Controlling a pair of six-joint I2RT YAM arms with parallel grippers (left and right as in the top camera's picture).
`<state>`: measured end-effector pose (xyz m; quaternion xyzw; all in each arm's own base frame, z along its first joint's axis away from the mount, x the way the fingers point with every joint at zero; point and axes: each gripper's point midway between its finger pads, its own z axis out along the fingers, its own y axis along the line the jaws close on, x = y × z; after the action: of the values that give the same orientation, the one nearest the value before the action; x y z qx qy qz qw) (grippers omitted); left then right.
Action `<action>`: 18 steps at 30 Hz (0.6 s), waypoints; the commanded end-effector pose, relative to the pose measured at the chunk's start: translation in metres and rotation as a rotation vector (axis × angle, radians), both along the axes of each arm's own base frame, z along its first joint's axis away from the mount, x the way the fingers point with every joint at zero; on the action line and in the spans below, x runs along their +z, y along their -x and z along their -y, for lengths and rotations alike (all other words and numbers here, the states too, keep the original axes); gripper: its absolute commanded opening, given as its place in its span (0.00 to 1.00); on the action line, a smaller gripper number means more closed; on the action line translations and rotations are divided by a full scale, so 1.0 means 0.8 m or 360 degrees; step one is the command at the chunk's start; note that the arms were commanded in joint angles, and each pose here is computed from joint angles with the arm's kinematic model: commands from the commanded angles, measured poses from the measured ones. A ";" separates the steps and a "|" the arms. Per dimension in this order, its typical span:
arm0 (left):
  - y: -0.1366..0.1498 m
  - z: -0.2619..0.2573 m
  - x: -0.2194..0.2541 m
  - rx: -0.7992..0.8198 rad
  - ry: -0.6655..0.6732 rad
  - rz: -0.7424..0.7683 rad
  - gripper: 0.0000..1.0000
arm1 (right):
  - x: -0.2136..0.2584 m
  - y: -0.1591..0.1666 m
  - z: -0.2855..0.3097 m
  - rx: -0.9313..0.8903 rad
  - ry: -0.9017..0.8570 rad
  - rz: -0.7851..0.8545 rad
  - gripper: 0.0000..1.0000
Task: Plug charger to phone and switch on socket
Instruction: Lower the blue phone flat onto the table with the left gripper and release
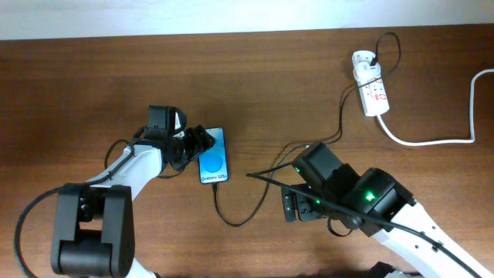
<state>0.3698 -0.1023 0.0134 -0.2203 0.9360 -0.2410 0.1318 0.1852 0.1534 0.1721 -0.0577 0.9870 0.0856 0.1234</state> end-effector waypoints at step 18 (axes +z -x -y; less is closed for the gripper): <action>0.180 -0.104 0.236 -0.0019 -0.0681 0.0480 0.99 | -0.004 -0.023 -0.001 -0.0048 0.0005 0.0115 0.98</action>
<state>0.2450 -0.0326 0.1759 -0.1452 0.9518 -0.0873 0.2558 0.2005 0.1583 0.1701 -0.0541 0.9823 0.0884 0.1563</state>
